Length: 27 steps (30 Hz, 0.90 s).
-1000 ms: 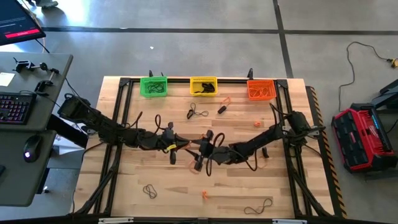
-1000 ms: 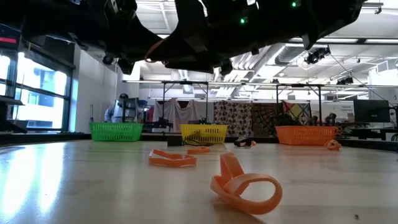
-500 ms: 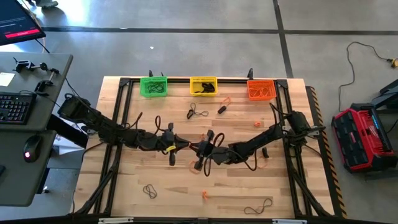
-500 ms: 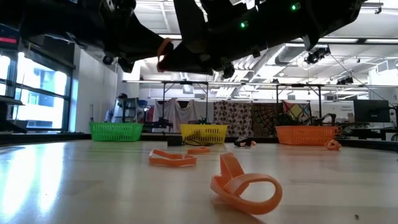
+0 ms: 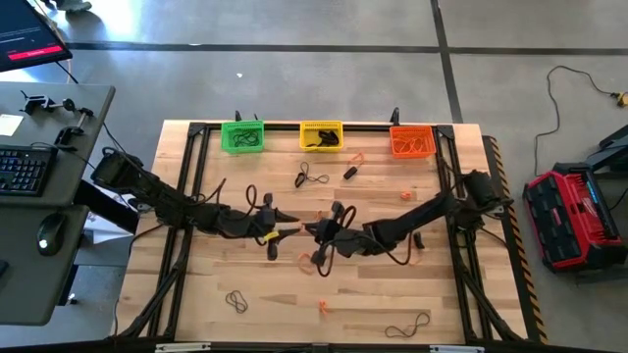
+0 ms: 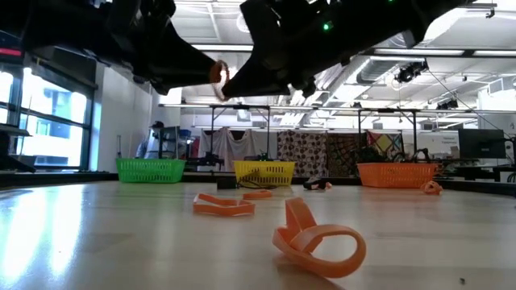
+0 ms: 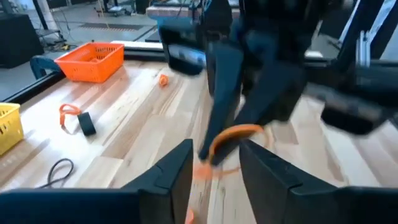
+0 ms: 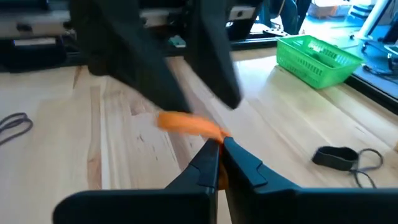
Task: Sort rubber bands into baskets
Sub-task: Put the orange rubber band into the orange bin
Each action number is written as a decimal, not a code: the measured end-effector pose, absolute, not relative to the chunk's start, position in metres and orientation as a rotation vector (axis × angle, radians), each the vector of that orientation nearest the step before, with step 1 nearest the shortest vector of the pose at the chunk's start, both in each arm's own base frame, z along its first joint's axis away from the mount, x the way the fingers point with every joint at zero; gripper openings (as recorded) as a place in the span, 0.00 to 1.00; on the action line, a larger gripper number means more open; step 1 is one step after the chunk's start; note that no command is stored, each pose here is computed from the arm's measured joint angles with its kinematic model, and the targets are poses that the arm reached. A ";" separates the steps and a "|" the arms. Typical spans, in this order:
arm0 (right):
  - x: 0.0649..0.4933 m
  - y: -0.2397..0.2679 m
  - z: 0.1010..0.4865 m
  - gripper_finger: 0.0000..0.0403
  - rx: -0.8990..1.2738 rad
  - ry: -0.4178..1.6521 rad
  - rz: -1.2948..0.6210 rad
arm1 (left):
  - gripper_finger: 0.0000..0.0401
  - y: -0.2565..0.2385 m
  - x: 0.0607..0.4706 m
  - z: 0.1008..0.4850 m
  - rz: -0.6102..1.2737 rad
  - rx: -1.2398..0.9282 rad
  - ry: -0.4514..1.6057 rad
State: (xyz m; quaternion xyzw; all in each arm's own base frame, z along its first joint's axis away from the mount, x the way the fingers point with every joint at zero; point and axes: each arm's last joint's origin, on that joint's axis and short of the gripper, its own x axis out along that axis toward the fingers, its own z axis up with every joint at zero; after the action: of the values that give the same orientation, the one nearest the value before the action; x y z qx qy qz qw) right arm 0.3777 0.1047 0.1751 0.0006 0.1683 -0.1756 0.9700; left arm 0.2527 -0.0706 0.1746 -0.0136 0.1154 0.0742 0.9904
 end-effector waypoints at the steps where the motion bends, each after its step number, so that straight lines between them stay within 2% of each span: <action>1: 0.376 0.104 0.178 0.00 0.001 0.347 -0.356 | 0.32 -0.071 0.253 0.174 0.149 -0.023 0.242; 7: 0.369 0.101 0.188 0.00 -0.023 0.385 -0.366 | 0.33 -0.070 0.251 0.170 0.154 0.001 0.281; 12: 0.351 0.088 0.209 0.00 -0.081 0.461 -0.474 | 0.33 -0.070 0.251 0.170 0.154 0.011 0.286; 21: 0.294 0.025 0.255 0.00 -0.064 0.656 -0.737 | 0.33 -0.070 0.251 0.170 0.154 -0.006 0.284; 27: 0.254 -0.037 0.268 0.00 0.037 0.804 -0.962 | 0.33 -0.070 0.251 0.170 0.152 -0.018 0.284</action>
State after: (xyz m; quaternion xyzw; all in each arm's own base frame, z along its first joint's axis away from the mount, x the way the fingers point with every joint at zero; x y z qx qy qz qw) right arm 0.2541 -0.0370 0.2678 0.0175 0.3763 -0.4502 0.8096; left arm 0.2513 -0.0702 0.1695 -0.0088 0.1414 0.0755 0.9870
